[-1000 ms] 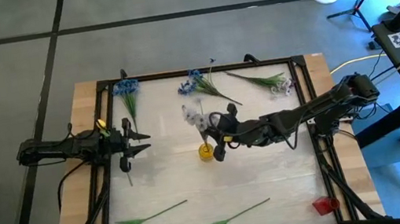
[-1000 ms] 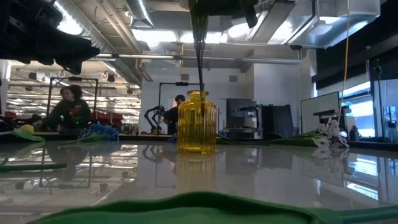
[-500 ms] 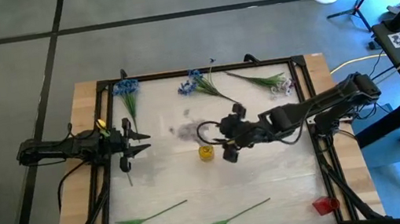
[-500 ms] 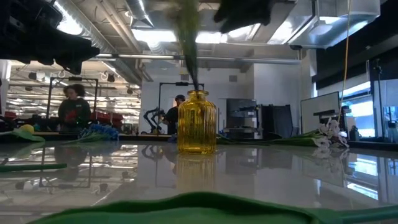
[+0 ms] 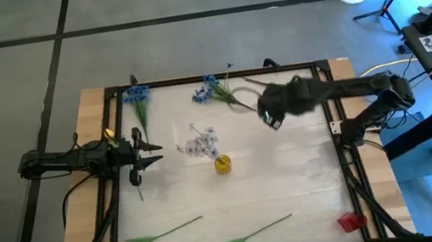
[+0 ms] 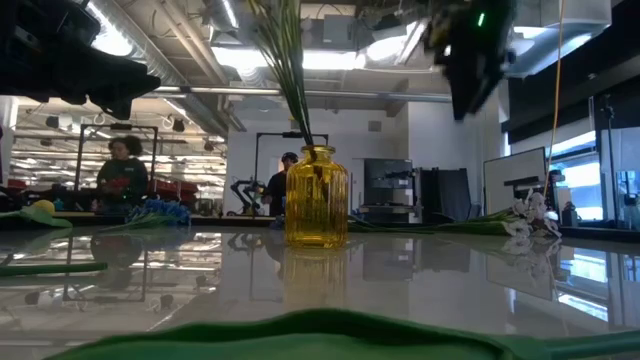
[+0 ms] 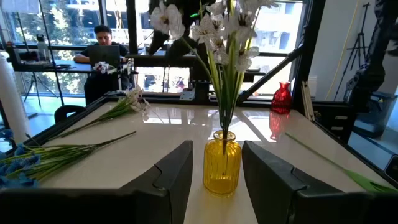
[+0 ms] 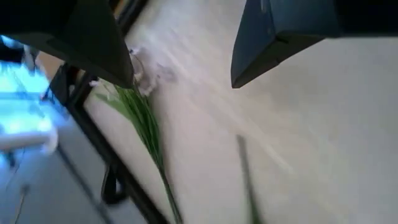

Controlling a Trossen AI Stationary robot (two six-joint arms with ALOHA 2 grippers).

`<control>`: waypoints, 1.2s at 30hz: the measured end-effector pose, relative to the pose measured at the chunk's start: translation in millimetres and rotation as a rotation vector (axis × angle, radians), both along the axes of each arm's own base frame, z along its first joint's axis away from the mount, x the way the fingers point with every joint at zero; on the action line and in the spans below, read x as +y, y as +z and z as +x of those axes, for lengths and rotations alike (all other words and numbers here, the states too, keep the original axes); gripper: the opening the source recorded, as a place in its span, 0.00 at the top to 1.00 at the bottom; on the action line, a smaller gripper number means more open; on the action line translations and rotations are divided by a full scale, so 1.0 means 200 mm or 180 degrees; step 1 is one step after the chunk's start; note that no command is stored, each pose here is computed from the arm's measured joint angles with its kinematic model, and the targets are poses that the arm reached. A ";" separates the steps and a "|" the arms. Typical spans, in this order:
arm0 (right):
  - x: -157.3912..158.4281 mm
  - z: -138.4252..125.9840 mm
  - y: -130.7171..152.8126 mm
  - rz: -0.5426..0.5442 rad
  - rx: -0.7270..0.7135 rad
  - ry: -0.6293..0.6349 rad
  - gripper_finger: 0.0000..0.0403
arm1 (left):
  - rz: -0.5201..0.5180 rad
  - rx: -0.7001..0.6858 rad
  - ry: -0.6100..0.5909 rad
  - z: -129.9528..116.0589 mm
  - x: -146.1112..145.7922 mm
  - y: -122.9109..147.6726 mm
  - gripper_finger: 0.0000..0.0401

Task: Sort flowers into vase by color
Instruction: Put the white flower into the yellow vase

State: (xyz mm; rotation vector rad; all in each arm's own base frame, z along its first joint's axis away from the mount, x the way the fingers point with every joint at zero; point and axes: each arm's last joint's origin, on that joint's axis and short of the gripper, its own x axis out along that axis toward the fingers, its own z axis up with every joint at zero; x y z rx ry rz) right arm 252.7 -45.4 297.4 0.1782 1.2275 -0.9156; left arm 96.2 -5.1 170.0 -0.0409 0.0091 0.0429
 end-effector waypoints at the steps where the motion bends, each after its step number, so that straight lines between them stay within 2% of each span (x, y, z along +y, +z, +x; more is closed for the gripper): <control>1: -0.07 -0.01 -0.03 0.0095 0.0104 -0.0006 0.34 | 0.0000 -0.0002 0.0000 0.00 0.00 0.00 0.66; 6: -0.41 -0.10 -0.25 0.0429 0.0229 -0.0248 0.38 | 0.0001 0.0000 0.0000 0.00 0.00 0.00 0.66; 8: -0.54 -0.14 -0.34 0.0566 0.0091 -0.0436 0.40 | 0.0001 -0.0001 0.0000 0.00 0.00 0.00 0.66; 11: -0.67 -0.22 -0.48 0.0759 0.0038 -0.0681 0.42 | 0.0000 0.0000 -0.0002 0.00 0.00 0.00 0.66; 15: -0.79 -0.28 -0.60 0.0810 0.0145 -0.0916 0.46 | 0.0001 0.0000 -0.0001 0.00 0.00 0.00 0.66; 18: -0.84 -0.30 -0.66 0.0784 0.0329 -0.0940 0.48 | 0.0000 -0.0001 -0.0001 0.00 0.00 0.00 0.66; 22: -0.86 -0.29 -0.74 0.0854 0.0514 -0.0773 0.53 | 0.0001 -0.0001 -0.0001 0.00 0.00 0.00 0.66; 27: -0.87 -0.27 -0.79 0.0905 0.0599 -0.0674 0.61 | 0.0001 -0.0001 -0.0001 0.00 0.00 0.00 0.66; 31: -0.86 -0.26 -0.78 0.0829 0.0641 -0.0642 0.74 | 0.0000 -0.0001 0.0000 0.00 0.00 0.00 0.66; 36: -0.82 -0.24 -0.70 0.0469 0.0781 -0.0430 0.95 | 0.0000 0.0000 -0.0001 0.00 0.00 0.00 0.66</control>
